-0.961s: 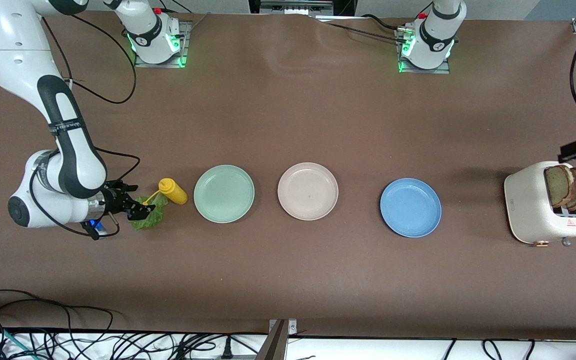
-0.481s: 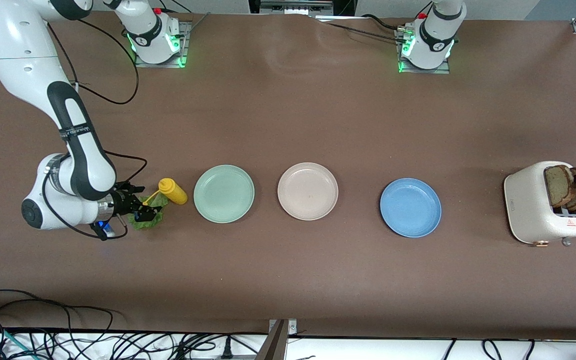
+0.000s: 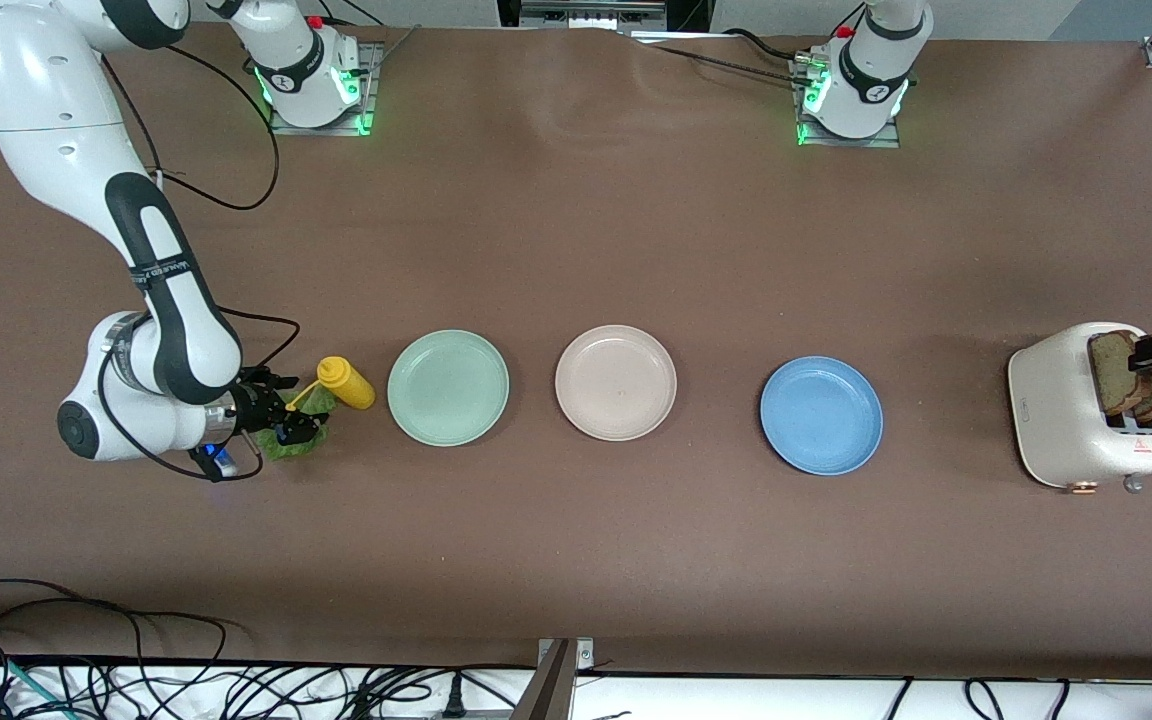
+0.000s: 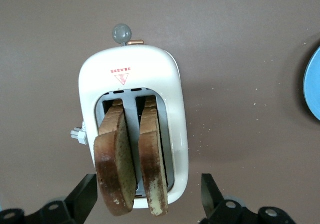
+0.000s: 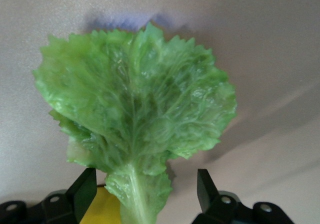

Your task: Make sandwich on beige plate with both arms

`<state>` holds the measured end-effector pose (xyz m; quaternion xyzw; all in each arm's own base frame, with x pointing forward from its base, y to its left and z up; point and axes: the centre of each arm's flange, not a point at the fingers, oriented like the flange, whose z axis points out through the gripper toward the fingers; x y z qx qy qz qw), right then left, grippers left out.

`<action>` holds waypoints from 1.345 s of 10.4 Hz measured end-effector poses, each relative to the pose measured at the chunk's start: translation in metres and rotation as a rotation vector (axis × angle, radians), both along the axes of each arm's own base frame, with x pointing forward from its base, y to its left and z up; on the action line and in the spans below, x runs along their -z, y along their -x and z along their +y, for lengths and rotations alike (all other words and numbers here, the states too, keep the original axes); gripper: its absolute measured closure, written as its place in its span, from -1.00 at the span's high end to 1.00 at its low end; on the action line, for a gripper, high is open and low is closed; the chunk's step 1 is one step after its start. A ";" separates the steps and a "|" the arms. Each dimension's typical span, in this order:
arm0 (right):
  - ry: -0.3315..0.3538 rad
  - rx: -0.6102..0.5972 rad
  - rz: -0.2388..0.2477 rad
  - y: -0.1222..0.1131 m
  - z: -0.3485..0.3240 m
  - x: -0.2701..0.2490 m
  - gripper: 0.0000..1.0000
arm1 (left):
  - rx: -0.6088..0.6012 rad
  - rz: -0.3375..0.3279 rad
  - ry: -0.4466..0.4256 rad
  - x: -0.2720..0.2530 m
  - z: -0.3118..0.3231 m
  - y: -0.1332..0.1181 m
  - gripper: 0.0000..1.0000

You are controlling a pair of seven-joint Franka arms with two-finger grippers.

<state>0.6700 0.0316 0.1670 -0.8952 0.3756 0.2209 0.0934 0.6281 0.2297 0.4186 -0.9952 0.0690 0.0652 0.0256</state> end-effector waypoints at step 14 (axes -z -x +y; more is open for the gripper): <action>-0.005 -0.149 -0.023 -0.028 -0.046 -0.070 -0.89 | -0.024 0.072 -0.063 0.040 -0.002 0.012 -0.74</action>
